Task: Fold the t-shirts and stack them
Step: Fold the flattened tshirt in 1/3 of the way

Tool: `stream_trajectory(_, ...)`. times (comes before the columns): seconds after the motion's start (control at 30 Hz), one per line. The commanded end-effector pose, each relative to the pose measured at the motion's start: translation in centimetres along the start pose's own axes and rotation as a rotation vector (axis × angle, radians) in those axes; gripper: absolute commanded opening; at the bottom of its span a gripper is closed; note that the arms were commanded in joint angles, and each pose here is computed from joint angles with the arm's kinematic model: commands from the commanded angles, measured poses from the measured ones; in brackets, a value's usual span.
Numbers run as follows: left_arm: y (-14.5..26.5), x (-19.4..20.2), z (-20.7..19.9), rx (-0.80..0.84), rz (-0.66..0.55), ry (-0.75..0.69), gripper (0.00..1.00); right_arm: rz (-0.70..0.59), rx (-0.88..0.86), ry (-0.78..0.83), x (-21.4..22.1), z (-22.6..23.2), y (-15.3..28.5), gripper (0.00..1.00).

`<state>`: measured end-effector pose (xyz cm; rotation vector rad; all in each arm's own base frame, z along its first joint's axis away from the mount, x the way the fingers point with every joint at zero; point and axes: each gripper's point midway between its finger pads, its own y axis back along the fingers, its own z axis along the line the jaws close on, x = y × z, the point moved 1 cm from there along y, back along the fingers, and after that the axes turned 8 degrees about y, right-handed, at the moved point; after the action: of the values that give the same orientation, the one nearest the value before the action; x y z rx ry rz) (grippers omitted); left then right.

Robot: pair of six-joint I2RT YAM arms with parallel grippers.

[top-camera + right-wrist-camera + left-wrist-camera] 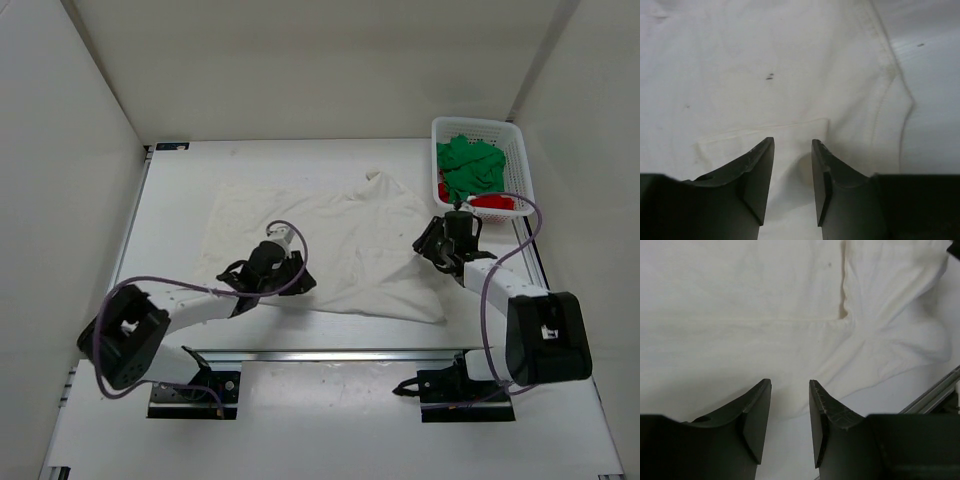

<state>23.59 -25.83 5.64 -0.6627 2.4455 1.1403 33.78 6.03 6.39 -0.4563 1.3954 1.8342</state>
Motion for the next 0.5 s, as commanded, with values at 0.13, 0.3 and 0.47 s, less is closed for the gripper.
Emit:
stream_trajectory(0.13,4.9,-5.5,5.7,-0.046,-0.154,0.175,0.48,0.033,-0.133,0.101,2.4,5.4,3.9,0.17)
stream_trajectory(0.3,5.5,-4.4,9.6,-0.106,-0.142,0.286,0.48,0.219,-0.179,0.189,10.0,6.3,4.5,0.1)
stream_trajectory(0.47,5.7,-1.9,12.2,-0.168,-0.086,0.385,0.43,0.333,-0.184,0.229,13.7,4.9,4.9,0.04)
